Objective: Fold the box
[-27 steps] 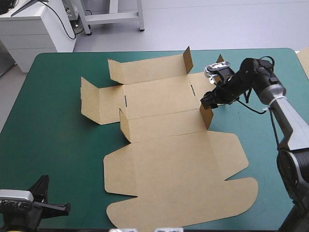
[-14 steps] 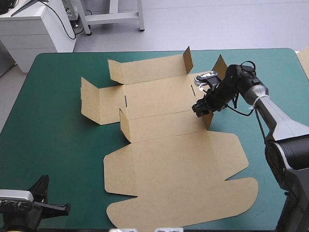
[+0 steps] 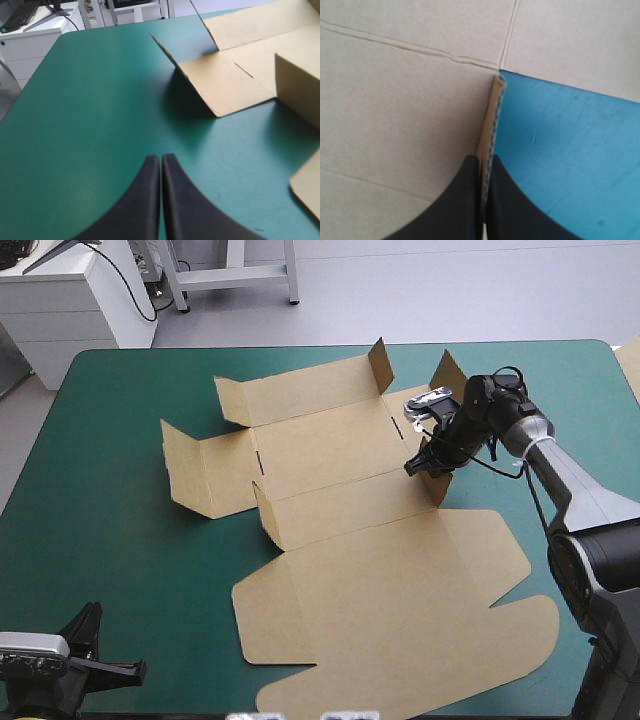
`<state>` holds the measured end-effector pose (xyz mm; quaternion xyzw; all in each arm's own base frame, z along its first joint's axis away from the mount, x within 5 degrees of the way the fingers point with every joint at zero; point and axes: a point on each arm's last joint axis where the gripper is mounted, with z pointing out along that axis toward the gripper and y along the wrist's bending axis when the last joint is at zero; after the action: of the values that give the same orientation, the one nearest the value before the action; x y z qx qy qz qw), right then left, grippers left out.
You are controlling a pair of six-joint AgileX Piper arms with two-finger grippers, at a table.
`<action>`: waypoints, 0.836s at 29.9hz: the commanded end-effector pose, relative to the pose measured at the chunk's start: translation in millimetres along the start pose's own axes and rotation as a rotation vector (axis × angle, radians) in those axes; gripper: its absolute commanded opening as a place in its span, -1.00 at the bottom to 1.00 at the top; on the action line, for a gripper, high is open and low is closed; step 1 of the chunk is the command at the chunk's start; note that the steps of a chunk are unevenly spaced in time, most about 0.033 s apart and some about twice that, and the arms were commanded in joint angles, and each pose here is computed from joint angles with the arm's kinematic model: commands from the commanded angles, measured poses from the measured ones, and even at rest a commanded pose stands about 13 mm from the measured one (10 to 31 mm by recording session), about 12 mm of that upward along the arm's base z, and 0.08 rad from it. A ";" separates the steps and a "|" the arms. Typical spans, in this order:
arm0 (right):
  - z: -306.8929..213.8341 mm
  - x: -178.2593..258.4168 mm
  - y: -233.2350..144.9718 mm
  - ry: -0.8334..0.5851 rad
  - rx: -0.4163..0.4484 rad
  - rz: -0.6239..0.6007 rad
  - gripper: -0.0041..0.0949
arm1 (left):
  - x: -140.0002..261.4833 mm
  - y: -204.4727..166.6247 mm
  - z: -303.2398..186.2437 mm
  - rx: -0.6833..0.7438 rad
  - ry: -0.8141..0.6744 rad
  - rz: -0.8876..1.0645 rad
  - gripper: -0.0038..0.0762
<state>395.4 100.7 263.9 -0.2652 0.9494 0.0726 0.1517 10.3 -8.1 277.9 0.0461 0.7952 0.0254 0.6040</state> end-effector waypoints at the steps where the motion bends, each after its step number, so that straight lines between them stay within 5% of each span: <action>1: -37.6 -12.3 3.5 -0.102 0.047 -0.136 -0.96 | -11.5 0.7 -5.6 -0.002 -0.102 -0.015 -0.92; 10: -91.6 -45.3 20.6 -0.330 0.040 -0.400 -0.96 | -11.5 0.7 -5.6 -0.002 -0.102 -0.015 -0.92; 25: -88.8 -59.0 84.8 -0.370 0.088 -1.068 -0.96 | -11.5 0.7 -5.6 -0.002 -0.102 -0.015 -0.92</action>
<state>388.0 175.4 334.6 -0.6613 0.6974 0.0264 0.2750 10.4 -8.1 278.0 0.0457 0.7949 0.0252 0.6044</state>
